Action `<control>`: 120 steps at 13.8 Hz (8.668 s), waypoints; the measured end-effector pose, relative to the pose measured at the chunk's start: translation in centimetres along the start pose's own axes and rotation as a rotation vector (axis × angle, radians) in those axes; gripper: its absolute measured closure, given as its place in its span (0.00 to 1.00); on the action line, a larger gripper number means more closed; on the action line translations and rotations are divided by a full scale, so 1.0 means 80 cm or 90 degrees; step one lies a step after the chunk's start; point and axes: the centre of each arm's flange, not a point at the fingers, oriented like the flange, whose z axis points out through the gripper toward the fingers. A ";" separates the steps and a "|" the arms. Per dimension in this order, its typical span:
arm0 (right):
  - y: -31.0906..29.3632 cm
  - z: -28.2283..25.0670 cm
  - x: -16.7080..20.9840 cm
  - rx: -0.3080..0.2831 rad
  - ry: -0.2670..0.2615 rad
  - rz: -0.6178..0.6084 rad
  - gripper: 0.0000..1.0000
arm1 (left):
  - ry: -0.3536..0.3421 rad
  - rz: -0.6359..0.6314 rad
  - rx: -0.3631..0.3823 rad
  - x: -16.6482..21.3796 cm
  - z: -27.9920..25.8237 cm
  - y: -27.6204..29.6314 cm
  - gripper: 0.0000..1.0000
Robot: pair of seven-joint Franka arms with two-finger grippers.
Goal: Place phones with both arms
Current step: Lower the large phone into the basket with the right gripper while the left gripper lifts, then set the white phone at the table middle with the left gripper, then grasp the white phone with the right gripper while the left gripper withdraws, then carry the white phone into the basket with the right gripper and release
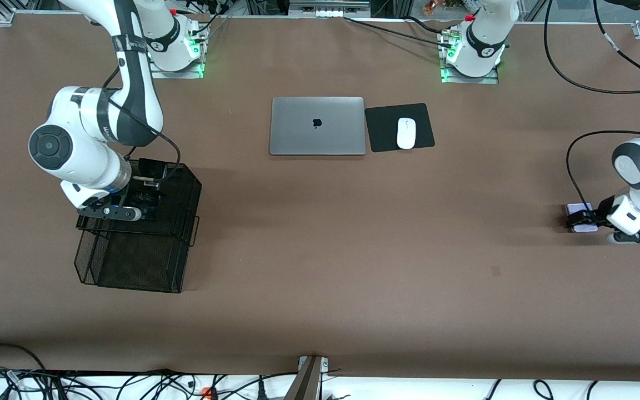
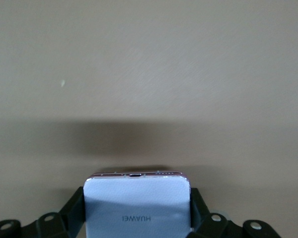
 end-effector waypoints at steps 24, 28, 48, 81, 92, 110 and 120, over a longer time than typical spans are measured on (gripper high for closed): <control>-0.039 -0.059 0.029 -0.010 0.072 -0.029 0.00 | 0.020 0.036 0.007 -0.127 0.050 0.909 0.15; -0.090 -0.080 0.022 0.026 0.085 -0.059 0.00 | 0.038 0.042 0.029 -0.125 0.086 0.923 0.15; -0.416 0.018 -0.026 0.132 0.139 0.013 0.00 | -0.096 0.031 0.126 0.082 -0.273 0.445 0.00; -0.549 0.197 -0.083 0.107 0.231 -0.012 0.13 | -0.034 0.123 0.008 -0.094 -0.545 0.347 0.00; -0.244 -0.090 0.069 -0.026 0.140 -0.099 0.15 | -0.040 0.122 0.008 -0.093 -0.542 0.347 0.00; 0.052 0.073 0.205 0.007 0.138 -0.135 0.15 | -0.059 0.117 0.008 -0.096 -0.538 0.341 0.00; 0.075 -0.050 0.170 0.061 0.050 -0.131 0.00 | -0.060 0.116 0.008 -0.096 -0.538 0.340 0.00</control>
